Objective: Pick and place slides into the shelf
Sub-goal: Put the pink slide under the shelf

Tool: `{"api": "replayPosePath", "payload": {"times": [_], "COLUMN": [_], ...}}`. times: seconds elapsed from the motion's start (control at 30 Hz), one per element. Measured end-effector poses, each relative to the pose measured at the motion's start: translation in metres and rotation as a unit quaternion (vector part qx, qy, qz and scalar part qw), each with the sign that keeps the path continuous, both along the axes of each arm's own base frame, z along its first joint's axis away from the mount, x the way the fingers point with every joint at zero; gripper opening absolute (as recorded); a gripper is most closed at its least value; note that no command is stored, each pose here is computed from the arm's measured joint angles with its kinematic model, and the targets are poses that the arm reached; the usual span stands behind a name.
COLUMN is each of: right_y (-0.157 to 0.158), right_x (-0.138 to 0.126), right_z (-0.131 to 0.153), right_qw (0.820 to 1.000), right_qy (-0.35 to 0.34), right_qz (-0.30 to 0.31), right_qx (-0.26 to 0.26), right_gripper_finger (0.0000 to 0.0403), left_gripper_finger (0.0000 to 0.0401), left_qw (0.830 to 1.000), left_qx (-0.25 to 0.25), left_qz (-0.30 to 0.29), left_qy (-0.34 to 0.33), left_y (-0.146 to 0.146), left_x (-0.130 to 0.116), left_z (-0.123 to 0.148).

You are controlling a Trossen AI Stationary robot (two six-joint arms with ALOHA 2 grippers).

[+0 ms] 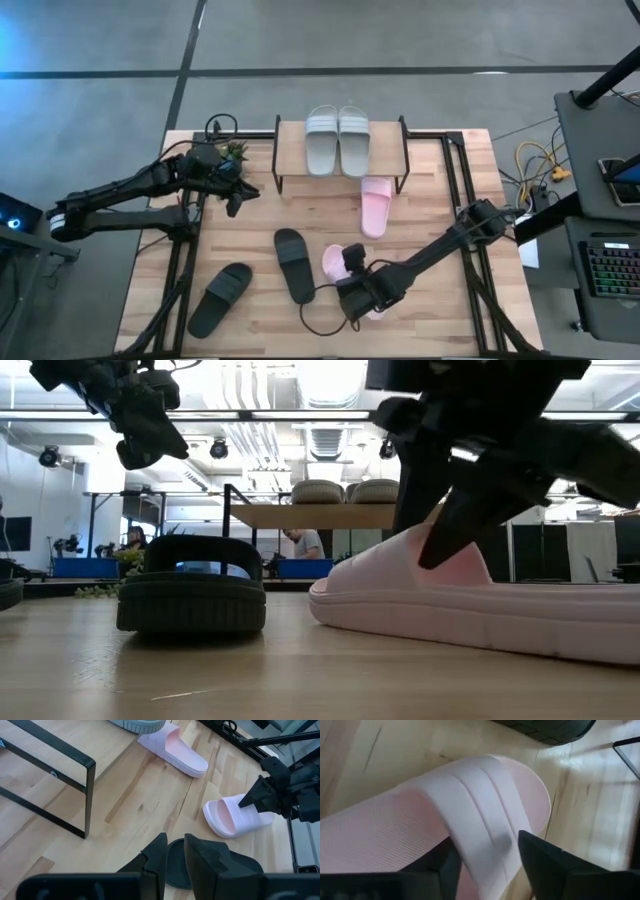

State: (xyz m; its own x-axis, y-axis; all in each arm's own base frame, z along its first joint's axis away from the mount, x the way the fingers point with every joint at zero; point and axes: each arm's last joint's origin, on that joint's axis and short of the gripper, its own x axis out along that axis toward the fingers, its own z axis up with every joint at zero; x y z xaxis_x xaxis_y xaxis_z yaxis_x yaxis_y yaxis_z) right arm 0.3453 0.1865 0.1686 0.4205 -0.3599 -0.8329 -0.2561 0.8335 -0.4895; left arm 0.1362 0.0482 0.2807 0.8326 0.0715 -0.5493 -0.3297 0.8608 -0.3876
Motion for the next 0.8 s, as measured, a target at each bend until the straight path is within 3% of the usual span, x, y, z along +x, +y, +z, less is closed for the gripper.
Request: {"api": "replayPosePath", "payload": {"times": [0.17,0.37,0.63,0.8], "right_y": [-0.013,-0.048,-0.109,-0.129], "right_x": [0.005,0.023,0.039,0.040], "right_z": [-0.001,0.001,0.002,0.001], "right_qw": [0.998,0.984,0.969,0.961], "right_qy": [-0.024,-0.077,-0.079,-0.080], "right_qz": [-0.058,-0.163,-0.230,-0.256], "right_qx": [0.001,0.000,-0.042,-0.073], "right_gripper_finger": [0.0101,0.0017,0.0014,0.0014], "left_gripper_finger": [0.0051,0.0051,0.0051,0.0051], "left_qw": [1.000,1.000,1.000,1.000], "left_qx": [-0.005,-0.009,-0.008,-0.007], "left_qz": [0.003,0.006,0.006,0.006], "left_qy": [0.000,-0.001,-0.005,-0.006], "left_y": [0.000,0.000,0.000,0.000], "left_x": [0.000,0.000,0.001,0.001], "left_z": [0.000,0.000,0.001,0.001]}}
